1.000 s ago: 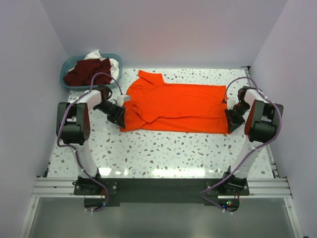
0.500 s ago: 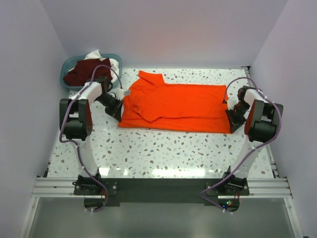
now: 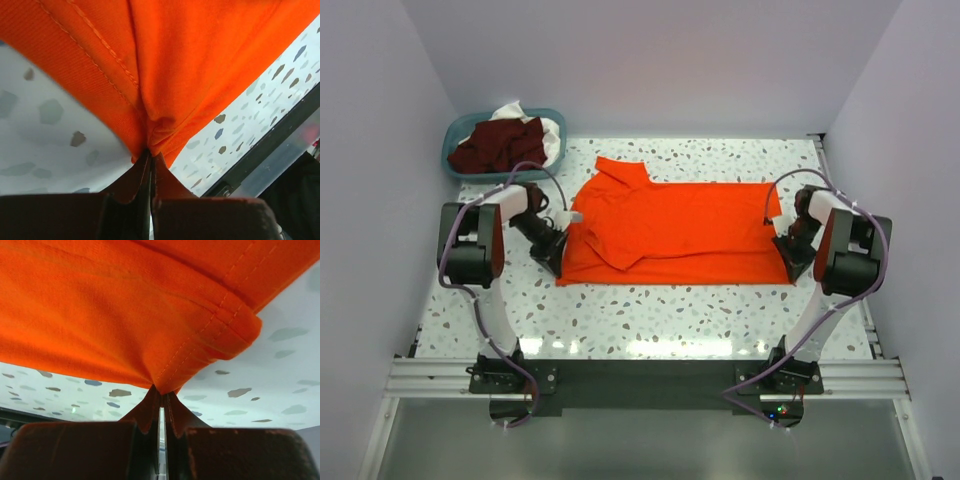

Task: Fold and stack the t-shirts
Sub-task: Fold the tshirt

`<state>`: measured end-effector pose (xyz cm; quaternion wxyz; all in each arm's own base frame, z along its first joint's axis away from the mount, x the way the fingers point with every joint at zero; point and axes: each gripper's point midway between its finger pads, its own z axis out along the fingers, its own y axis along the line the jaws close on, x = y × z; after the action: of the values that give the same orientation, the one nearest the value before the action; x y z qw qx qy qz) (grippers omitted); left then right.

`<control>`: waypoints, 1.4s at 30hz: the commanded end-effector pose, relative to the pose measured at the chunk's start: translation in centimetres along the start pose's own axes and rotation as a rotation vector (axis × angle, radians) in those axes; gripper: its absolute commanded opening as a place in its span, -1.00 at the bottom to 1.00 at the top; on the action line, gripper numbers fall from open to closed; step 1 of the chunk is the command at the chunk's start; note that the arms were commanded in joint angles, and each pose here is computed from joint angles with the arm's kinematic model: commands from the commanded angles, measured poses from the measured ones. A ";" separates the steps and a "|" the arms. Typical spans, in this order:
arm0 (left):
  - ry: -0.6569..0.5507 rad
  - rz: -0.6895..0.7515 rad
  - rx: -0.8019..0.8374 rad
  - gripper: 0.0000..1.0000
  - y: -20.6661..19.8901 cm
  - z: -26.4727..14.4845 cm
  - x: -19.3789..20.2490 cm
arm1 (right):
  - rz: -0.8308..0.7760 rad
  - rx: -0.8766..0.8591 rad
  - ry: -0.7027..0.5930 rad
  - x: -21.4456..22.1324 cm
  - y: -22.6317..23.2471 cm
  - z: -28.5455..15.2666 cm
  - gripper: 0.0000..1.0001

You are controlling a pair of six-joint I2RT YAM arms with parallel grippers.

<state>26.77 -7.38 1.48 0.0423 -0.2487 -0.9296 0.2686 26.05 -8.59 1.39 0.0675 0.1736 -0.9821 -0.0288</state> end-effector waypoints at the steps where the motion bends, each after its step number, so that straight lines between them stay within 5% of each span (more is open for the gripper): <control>1: -0.005 0.024 -0.059 -0.96 0.4 -0.4 0.6 | -0.055 0.082 0.019 1.4 -1.2 -0.6 -1.00; 4: -0.094 0.092 -0.072 -0.44 -0.3 -2.6 -1.7 | -0.055 0.039 -0.004 1.1 -0.3 -1.9 -0.79; 8: -0.259 0.272 -0.108 -0.20 -2.6 -7.4 -6.6 | -0.056 -0.008 -0.101 -0.3 0.7 -5.9 0.09; 9: -0.276 0.314 -0.107 -0.16 -3.3 -7.8 -7.3 | -0.060 -0.016 -0.136 -0.7 1.0 -6.8 0.11; 13: -0.301 0.493 -0.182 -0.02 -5.6 -8.0 -10.2 | -0.070 -0.001 -0.213 -2.0 0.8 -8.7 0.09; 17: -0.193 0.607 -0.165 -0.16 -7.7 -4.4 -10.8 | -0.059 -0.022 -0.230 -3.3 0.7 -8.6 -0.20; 25: -0.102 0.655 -0.134 -0.16 -10.8 1.0 -8.9 | -0.036 -0.080 -0.233 -4.0 2.2 -7.5 -0.48; 42: -0.076 0.620 -0.211 -0.02 -10.8 6.1 -10.2 | -0.037 -0.094 -0.188 -3.9 2.8 -4.5 -0.51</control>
<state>28.24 -22.14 2.42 -0.0737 -0.5224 -0.8286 0.1871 28.83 -4.92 5.71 -0.0087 0.1902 -0.9775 -0.0911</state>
